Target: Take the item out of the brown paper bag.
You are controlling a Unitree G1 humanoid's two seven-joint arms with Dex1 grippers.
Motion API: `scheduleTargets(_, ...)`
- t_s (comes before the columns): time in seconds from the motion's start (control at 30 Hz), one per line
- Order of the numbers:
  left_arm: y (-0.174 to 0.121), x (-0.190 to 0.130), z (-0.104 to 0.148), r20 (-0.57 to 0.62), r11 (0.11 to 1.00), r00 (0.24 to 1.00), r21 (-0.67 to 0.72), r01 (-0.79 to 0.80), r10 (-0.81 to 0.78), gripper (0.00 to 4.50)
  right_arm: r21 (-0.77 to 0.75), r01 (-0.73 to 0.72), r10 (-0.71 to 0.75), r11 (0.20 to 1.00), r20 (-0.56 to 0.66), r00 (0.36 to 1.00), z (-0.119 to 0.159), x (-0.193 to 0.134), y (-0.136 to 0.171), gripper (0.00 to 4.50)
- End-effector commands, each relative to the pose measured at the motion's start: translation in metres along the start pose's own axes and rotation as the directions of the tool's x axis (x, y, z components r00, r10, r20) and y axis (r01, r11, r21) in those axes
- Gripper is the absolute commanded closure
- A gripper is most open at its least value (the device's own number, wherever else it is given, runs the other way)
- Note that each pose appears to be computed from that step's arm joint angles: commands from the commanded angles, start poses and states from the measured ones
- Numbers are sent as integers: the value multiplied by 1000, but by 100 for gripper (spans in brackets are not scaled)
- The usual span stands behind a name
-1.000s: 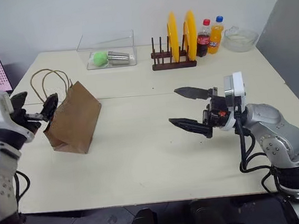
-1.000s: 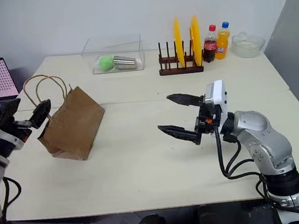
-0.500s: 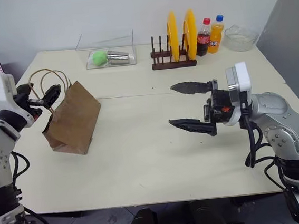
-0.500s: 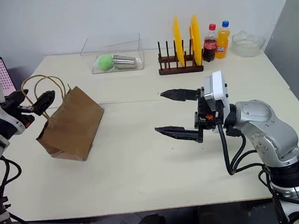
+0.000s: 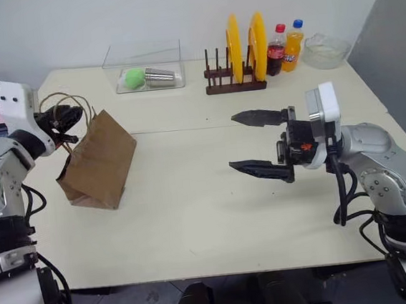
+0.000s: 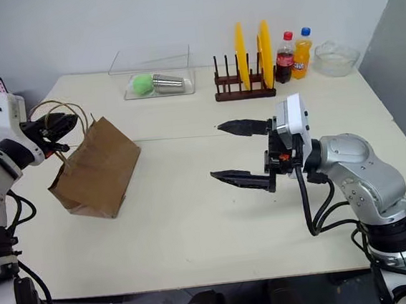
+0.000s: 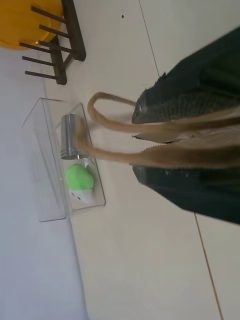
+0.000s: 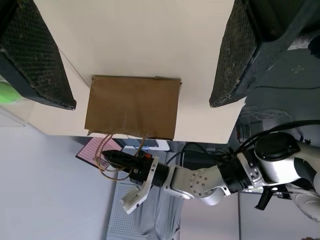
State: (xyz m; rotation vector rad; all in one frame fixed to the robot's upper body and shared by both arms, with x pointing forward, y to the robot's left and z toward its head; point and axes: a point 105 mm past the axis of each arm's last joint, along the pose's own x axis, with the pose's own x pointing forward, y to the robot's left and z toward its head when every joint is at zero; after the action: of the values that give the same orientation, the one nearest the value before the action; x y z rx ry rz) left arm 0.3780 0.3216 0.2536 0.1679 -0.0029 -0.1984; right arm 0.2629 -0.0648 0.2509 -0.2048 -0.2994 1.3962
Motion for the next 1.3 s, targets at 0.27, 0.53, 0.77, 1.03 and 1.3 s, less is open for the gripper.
scheduleTargets(0.27,-10,4,57,75,965,974,172,198,-213,447,-43,46,-46,998,-14,999,8,-11,7,0)
scheduleTargets(0.53,-39,20,96,60,861,899,322,393,-433,447,-42,143,-145,989,-65,987,-1,-25,14,0)
scheduleTargets(0.77,-82,48,127,76,765,815,405,501,-574,447,-86,317,-324,944,-82,942,-5,-37,14,0)
scheduleTargets(1.03,-156,74,139,97,645,688,459,611,-720,447,-124,468,-482,875,-132,866,-14,-49,24,0)
scheduleTargets(1.3,-204,86,146,101,589,633,499,636,-768,447,-114,551,-562,827,-154,812,-17,-56,39,0)
